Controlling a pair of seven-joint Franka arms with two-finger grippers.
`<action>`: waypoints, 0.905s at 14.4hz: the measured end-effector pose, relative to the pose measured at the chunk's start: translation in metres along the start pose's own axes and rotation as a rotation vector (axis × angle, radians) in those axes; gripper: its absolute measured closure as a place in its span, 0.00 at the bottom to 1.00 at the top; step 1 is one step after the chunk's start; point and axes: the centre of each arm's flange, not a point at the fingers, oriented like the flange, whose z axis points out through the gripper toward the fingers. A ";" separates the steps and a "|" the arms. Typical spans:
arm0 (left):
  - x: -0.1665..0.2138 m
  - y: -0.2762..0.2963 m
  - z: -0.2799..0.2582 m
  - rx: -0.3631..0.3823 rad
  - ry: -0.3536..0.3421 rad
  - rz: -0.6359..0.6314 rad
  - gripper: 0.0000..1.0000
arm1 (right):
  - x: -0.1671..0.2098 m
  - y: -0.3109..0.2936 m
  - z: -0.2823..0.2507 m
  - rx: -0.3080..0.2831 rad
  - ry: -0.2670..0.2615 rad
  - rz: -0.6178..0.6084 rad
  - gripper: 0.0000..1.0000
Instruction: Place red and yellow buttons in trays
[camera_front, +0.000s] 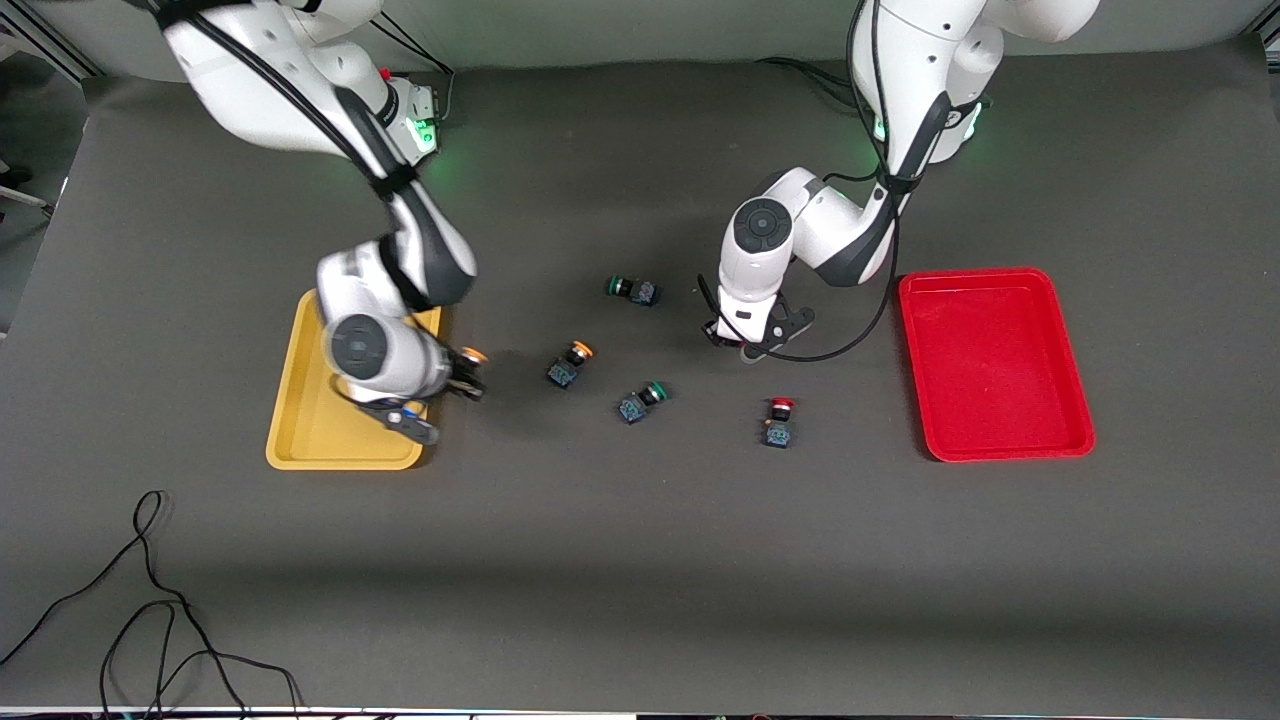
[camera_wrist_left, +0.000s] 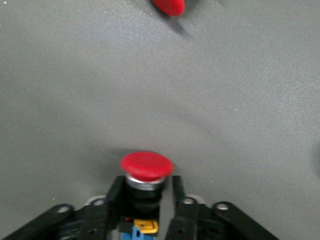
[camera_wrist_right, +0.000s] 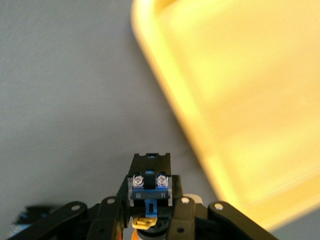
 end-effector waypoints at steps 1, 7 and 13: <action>0.000 0.001 -0.001 -0.002 0.001 0.001 0.67 | 0.007 0.024 -0.011 -0.002 -0.006 -0.014 0.67; 0.023 0.006 -0.092 0.030 0.014 0.204 0.67 | 0.017 0.142 0.052 0.007 -0.013 -0.077 0.67; 0.114 -0.075 -0.225 0.090 -0.020 0.454 0.67 | 0.013 0.164 0.077 0.010 0.001 -0.089 0.41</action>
